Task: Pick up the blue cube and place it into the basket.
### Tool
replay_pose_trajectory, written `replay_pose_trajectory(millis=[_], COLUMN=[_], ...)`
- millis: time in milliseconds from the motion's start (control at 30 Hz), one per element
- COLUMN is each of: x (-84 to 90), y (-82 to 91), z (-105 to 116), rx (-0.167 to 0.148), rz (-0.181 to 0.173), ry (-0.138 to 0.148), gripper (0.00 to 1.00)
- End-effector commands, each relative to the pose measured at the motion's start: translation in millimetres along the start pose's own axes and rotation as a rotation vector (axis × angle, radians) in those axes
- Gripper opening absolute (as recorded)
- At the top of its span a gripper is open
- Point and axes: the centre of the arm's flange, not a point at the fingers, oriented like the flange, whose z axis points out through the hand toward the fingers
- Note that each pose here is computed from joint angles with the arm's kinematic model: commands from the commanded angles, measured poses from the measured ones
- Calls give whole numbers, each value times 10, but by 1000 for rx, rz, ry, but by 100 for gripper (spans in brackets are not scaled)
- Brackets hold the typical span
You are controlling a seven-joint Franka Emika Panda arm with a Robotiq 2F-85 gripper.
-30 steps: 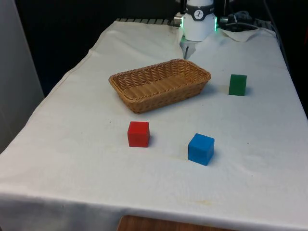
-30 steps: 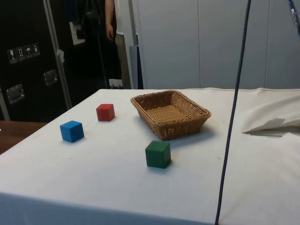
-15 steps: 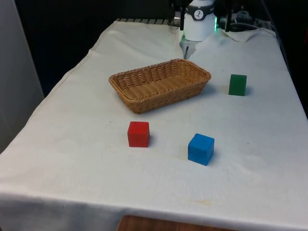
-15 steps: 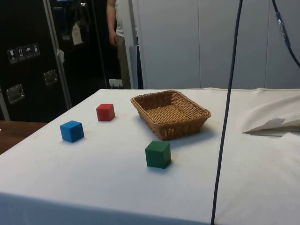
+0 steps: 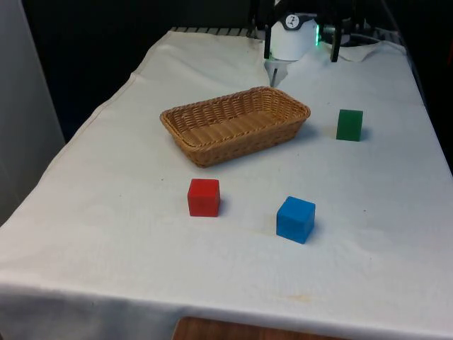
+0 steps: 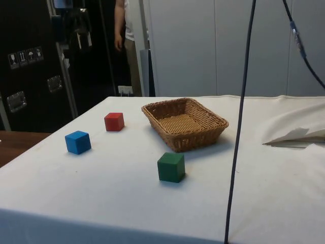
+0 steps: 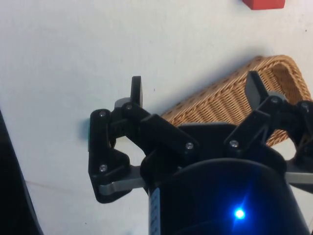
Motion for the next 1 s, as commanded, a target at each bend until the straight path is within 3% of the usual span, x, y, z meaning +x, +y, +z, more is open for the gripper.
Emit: replay_pose_trajectory(millis=[0,500,533,800,833,967], x=[-4,165,141,295,283,323], y=[0,-43,-33,-65,-59,-84], z=[2,379,335,627,605,752], rx=[-1,21,10,60,48,83], rz=[0,2,1,29,22,50], ry=[-1,2,4,0,-2,-3], gripper=[100,100,100,100,100,100])
